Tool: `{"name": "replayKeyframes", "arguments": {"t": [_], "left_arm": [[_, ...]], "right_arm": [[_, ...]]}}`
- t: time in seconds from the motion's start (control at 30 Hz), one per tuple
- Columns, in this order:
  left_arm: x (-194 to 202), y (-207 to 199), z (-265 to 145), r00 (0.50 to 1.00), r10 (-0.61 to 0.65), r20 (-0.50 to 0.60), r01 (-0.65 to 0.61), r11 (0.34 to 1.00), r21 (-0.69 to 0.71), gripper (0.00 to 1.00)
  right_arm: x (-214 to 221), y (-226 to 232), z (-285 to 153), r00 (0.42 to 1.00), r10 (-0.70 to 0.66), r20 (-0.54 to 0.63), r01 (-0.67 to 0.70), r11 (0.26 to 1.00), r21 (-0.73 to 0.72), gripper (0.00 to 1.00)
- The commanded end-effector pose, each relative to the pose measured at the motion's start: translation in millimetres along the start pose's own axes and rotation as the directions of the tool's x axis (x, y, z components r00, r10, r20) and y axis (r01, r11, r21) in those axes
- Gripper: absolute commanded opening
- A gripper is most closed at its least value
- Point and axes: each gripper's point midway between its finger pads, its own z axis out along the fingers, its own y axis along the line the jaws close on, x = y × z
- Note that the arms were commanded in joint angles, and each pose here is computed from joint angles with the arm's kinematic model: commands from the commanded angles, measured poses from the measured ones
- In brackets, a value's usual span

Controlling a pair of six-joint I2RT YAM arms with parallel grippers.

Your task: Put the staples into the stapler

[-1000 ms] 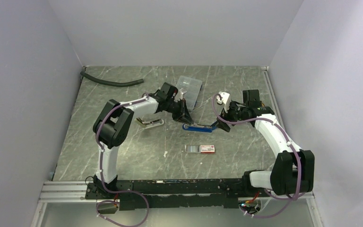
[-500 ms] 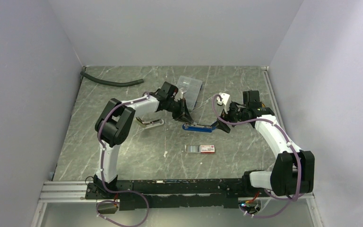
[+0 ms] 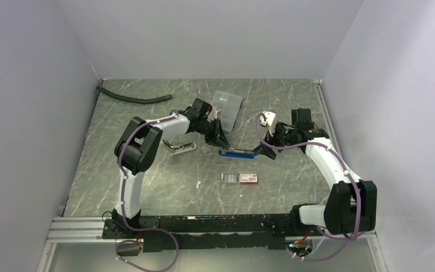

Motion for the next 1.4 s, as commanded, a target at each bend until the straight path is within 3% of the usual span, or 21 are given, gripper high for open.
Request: {"name": "replayKeyframes", "arguments": {"t": [0.0,1.37], "left_arm": [[-11.4,-15.7,-4.7,0.999,0.034,0.015,-0.035,0.998,0.051,0.03],[-10.9,2.9,1.9,1.0,0.014,-0.011,-0.014,1.0,0.003,0.03]], "right_arm": [[-1.9,-2.5,0.8,1.0,-0.016,0.014,0.016,1.0,0.002,0.83],[1.5,0.9,3.0,1.0,-0.001,0.006,0.001,1.0,-0.022,0.84]]}}
